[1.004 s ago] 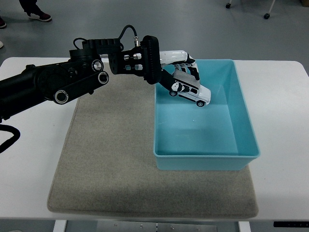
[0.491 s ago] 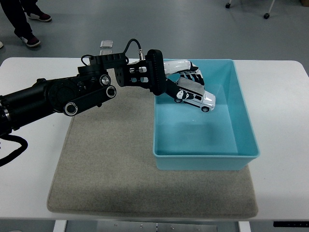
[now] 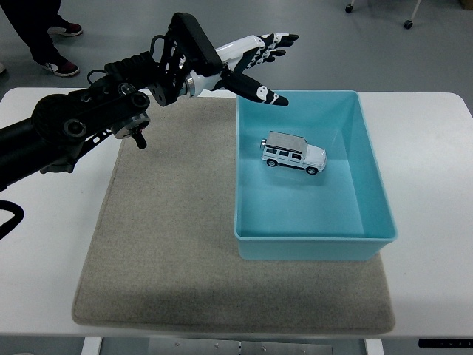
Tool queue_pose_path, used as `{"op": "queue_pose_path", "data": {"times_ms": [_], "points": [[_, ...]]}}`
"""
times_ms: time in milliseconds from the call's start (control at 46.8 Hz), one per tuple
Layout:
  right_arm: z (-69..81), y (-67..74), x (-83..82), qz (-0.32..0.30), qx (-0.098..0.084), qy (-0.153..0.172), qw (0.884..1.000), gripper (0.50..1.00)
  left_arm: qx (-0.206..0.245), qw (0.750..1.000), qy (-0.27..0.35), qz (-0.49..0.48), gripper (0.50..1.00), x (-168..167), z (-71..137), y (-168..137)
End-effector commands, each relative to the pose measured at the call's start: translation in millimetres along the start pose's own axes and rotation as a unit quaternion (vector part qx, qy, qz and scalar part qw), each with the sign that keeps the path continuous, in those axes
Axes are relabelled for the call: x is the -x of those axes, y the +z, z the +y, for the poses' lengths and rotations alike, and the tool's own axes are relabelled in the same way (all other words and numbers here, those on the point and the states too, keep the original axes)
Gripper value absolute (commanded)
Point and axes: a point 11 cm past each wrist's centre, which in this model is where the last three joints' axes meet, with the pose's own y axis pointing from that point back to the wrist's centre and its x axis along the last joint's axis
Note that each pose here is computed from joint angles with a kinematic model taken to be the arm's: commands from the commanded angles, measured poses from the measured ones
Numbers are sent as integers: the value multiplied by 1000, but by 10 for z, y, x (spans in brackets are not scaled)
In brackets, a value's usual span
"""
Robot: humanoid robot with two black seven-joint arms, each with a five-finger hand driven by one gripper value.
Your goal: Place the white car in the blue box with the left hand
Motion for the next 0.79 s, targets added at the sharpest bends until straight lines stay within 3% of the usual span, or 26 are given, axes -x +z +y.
{"op": "queue_pose_path", "data": {"times_ms": [0, 235, 406, 769], "points": [[0, 0, 0, 0, 0, 0, 1000, 936, 2, 998, 27, 57, 999, -181, 91, -23], [0, 0, 0, 0, 0, 0, 1000, 936, 17, 969, 70, 236, 1000, -612, 361, -191], [0, 0, 0, 0, 0, 0, 1000, 936, -1, 943, 66, 327, 1000, -714, 600, -411], [0, 0, 0, 0, 0, 0, 1000, 936, 7, 891, 85, 445, 1000, -879, 1152, -802]]}}
